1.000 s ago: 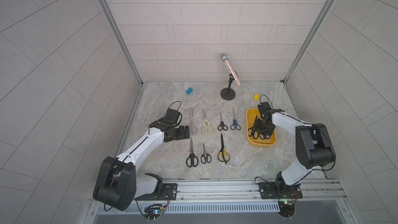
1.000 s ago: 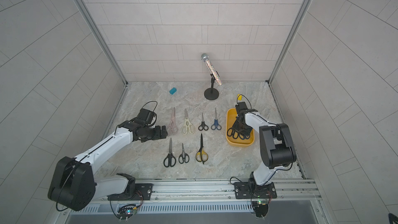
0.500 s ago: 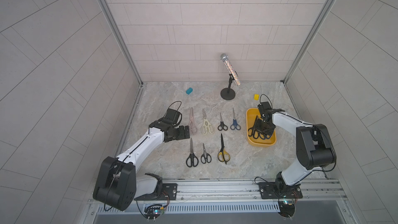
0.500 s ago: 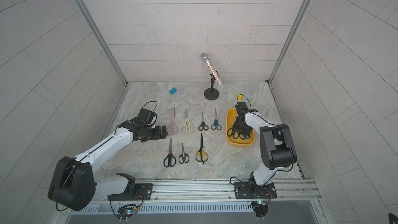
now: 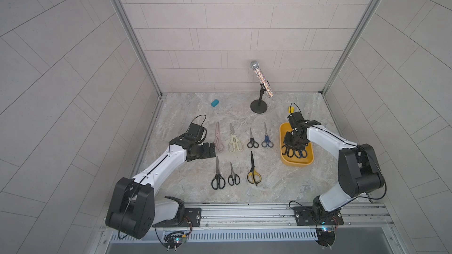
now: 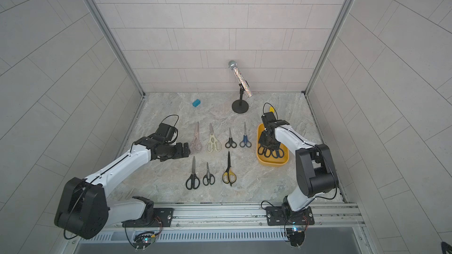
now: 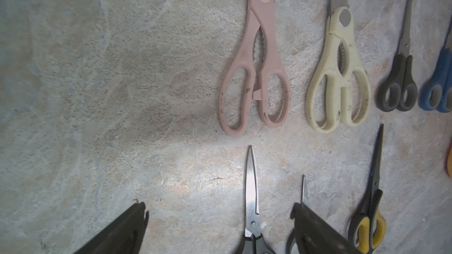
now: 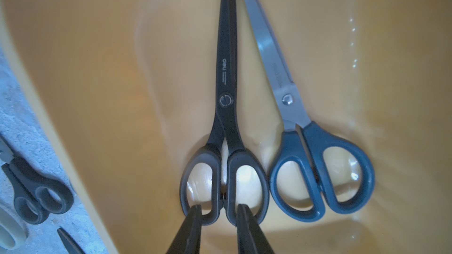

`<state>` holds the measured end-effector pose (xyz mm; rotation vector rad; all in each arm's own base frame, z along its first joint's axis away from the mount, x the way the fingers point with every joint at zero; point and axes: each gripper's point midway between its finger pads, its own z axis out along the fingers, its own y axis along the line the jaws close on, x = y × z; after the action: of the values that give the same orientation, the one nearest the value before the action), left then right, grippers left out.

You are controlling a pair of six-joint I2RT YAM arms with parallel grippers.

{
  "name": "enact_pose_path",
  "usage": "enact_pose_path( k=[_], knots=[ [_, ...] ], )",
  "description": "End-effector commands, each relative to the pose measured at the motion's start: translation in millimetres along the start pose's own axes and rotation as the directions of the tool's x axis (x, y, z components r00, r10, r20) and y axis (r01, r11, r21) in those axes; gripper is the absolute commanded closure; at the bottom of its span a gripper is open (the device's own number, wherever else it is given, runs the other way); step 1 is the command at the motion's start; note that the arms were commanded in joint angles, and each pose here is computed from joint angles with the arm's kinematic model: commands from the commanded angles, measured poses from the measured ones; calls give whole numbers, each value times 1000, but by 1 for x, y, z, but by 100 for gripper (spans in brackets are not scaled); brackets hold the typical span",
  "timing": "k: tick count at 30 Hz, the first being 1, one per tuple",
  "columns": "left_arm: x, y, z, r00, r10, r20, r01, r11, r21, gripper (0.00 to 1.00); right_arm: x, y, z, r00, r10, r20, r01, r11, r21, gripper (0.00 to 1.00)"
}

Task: Take the scissors out of the storage box
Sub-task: Pick up the scissors from the storage box.

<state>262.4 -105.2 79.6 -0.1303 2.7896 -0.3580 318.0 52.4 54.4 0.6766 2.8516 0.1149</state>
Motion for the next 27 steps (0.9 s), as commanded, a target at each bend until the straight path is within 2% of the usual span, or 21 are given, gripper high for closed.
enact_pose_path(
  k=[1, 21, 27],
  knots=[
    [5, 5, -1, 1000, 19, -4, -19, 1000, -20, 0, 10, -10, 16, 999, -3, -43, 5, 999, 44, 70],
    [8, 7, -2, 1000, 5, -11, -5, 1000, -26, 0, 10, -8, 51, 991, -99, -92, 105, 992, 66, 72],
    [7, 8, -3, 1000, 2, -6, -2, 1000, -28, 0, 9, -3, 48, 990, -103, -94, 107, 993, 41, 85]
  ],
)
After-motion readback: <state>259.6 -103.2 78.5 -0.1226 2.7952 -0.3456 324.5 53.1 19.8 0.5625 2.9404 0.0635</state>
